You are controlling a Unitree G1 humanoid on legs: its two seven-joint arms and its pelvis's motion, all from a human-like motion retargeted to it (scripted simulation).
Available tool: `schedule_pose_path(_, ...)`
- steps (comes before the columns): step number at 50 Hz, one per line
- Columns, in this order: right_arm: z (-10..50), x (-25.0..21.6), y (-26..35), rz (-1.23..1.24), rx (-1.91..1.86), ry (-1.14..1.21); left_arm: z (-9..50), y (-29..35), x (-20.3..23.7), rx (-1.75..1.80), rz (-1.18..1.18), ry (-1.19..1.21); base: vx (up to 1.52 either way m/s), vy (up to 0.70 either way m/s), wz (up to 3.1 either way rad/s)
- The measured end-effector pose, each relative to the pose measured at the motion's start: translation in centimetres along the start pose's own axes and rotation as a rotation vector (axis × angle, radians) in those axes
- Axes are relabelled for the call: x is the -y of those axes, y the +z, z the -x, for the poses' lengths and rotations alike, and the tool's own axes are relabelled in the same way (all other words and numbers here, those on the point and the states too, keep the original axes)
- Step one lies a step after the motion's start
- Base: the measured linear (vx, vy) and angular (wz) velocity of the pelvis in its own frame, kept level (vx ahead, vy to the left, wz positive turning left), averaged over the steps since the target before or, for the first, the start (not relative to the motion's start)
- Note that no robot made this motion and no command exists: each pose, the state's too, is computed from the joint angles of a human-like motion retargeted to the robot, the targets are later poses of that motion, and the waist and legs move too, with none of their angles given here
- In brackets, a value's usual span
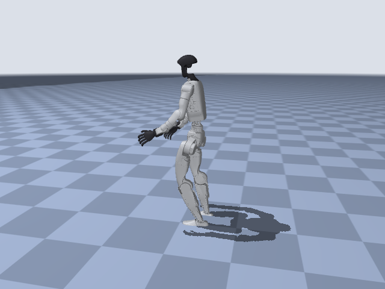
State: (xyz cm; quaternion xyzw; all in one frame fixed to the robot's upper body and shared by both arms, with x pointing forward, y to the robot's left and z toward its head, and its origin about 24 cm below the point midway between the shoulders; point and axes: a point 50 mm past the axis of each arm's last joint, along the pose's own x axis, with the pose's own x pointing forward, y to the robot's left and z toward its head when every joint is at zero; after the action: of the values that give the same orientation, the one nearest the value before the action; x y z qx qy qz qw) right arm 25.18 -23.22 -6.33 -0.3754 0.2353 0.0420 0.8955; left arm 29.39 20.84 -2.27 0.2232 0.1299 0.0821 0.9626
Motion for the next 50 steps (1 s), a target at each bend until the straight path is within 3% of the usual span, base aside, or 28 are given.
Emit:
schedule_pose_path(8, 2.5, -2.6, -5.2, 0.004, -0.213, 0.007, 13.8, -16.0, 5.2, -0.667, -0.189, -0.324, 0.05, 0.01, -0.66)
schedule_pose_path(14, 5.8, -3.2, -10.8, -0.092, -0.471, 0.001, 22.3, -20.3, 5.8, -0.992, -0.131, -0.476, 0.0, 0.02, -0.56)
schedule_pose_path(20, 6.9, -3.4, -12.2, -0.184, -0.539, -0.003, 15.6, -18.2, 3.0, -0.827, -0.097, -0.27, -0.01, -0.01, -0.35)
schedule_pose_path(26, 4.2, -2.6, -8.5, -0.104, -0.352, 0.047, 3.1, -7.2, -0.7, -0.282, -0.074, -0.024, -0.03, -0.03, -0.25)
schedule_pose_path(30, 2.3, -2.0, -5.3, -0.011, -0.21, 0.083, -0.5, 1.3, -1.0, 0.069, -0.094, -0.015, -0.06, -0.04, -0.23)
schedule_pose_path(34, 1.4, -1.9, -3.1, 0.052, -0.12, 0.106, -0.1, 4.7, 1.0, 0.244, -0.149, -0.139, -0.05, -0.04, -0.25)
schedule_pose_path(41, 1.8, -2.4, -3.6, 0.083, -0.131, 0.081, 4.5, -2.5, 5.0, 0.034, -0.247, -0.398, -0.01, -0.03, -0.36)
schedule_pose_path(50, 4.7, -3.4, -8.7, -0.02, -0.372, -0.043, 12.3, -13.9, 4.9, -0.464, -0.284, -0.428, 0.05, -0.01, -0.17)
